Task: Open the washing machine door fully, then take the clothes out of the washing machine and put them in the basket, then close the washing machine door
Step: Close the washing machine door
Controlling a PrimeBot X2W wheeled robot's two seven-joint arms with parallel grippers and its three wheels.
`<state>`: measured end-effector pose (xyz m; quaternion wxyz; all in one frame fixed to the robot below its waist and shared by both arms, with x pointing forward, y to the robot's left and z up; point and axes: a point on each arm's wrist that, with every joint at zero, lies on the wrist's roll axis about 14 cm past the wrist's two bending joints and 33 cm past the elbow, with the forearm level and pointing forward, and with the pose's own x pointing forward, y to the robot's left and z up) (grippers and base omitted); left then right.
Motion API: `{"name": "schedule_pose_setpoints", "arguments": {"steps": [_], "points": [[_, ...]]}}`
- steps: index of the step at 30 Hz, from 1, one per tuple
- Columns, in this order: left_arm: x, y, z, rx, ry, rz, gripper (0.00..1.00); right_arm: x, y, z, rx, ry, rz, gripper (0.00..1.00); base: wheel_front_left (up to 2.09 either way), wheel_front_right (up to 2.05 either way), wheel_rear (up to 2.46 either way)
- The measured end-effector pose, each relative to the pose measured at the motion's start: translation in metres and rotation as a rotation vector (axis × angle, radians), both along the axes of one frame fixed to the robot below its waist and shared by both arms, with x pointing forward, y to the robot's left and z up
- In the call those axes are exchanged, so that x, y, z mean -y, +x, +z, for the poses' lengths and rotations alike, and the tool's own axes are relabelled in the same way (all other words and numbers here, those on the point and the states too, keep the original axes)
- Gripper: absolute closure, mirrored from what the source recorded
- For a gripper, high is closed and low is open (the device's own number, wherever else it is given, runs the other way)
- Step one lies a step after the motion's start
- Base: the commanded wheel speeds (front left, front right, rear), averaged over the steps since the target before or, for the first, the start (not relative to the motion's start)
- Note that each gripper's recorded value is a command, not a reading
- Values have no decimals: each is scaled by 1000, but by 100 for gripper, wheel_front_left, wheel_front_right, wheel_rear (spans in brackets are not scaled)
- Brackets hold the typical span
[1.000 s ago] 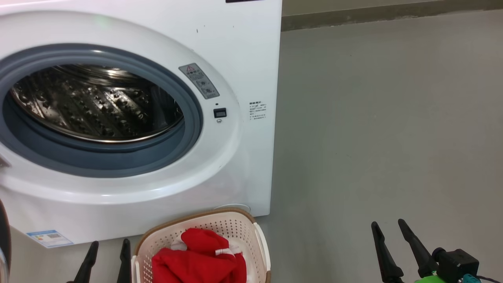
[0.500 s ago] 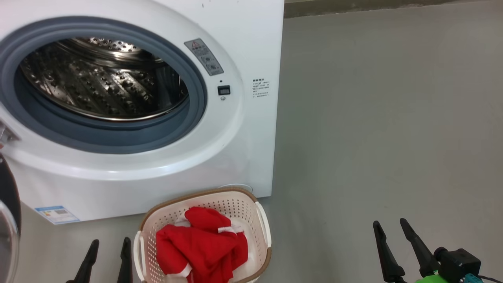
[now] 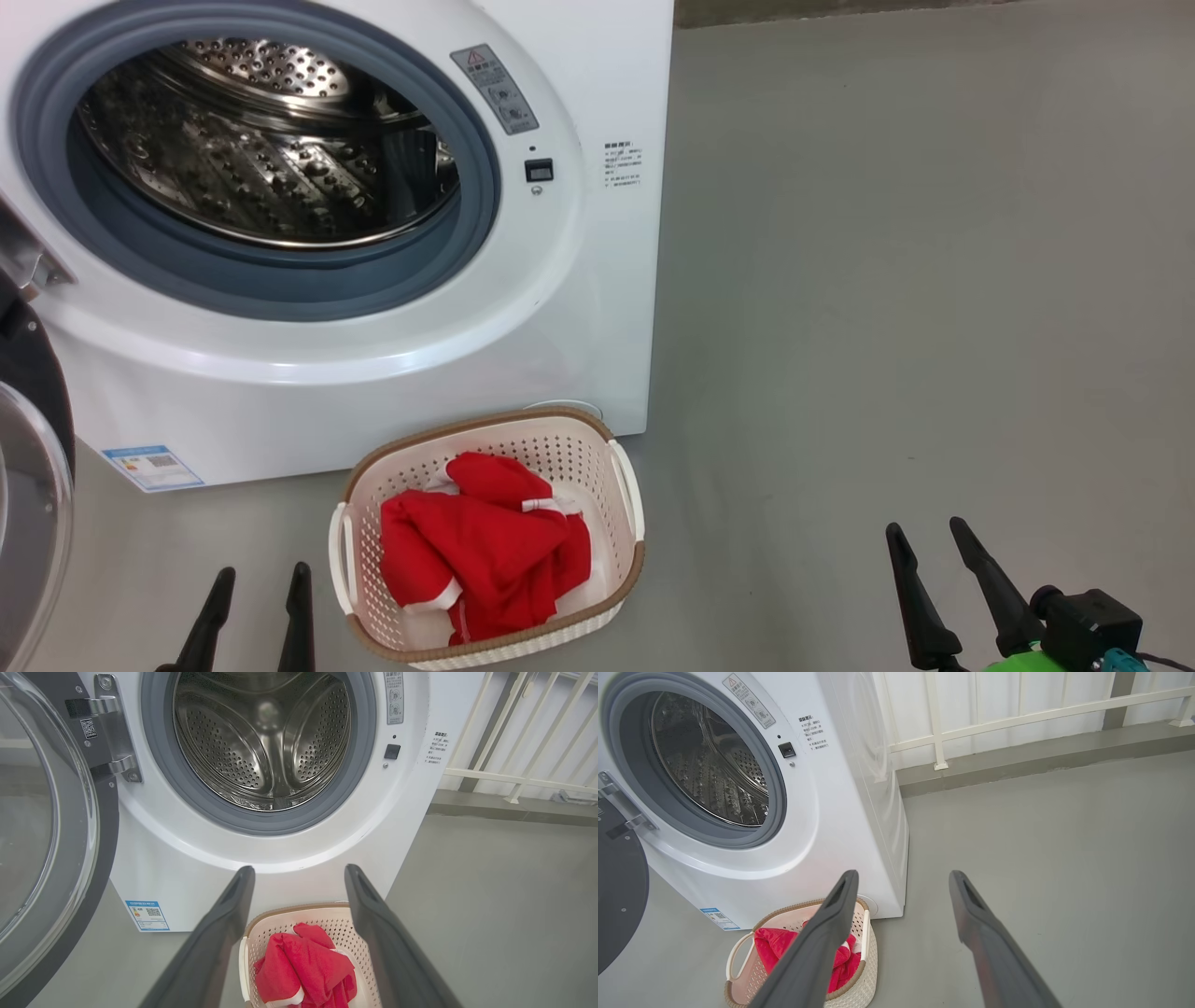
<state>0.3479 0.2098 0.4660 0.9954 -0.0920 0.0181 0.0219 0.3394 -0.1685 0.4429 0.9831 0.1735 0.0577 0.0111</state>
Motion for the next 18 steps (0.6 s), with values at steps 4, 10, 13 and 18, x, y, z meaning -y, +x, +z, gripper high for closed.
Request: {"name": "schedule_pose_setpoints", "arguments": {"steps": [4,10,13,18], "points": [[0,0,0,-1,0,0,0,0,0,0,0,0,0,0,-28,28,0],[0,0,0,0,-1,0,0,0,0,0,-1,0,0,0,0,0,0],[0,0,0,1,-1,0,0,0,0,0,0,0,0,0,0,0,0],[0,-1,2,5,-1,2,0,-1,0,2,5,0,3,0,0,0,0]]}}
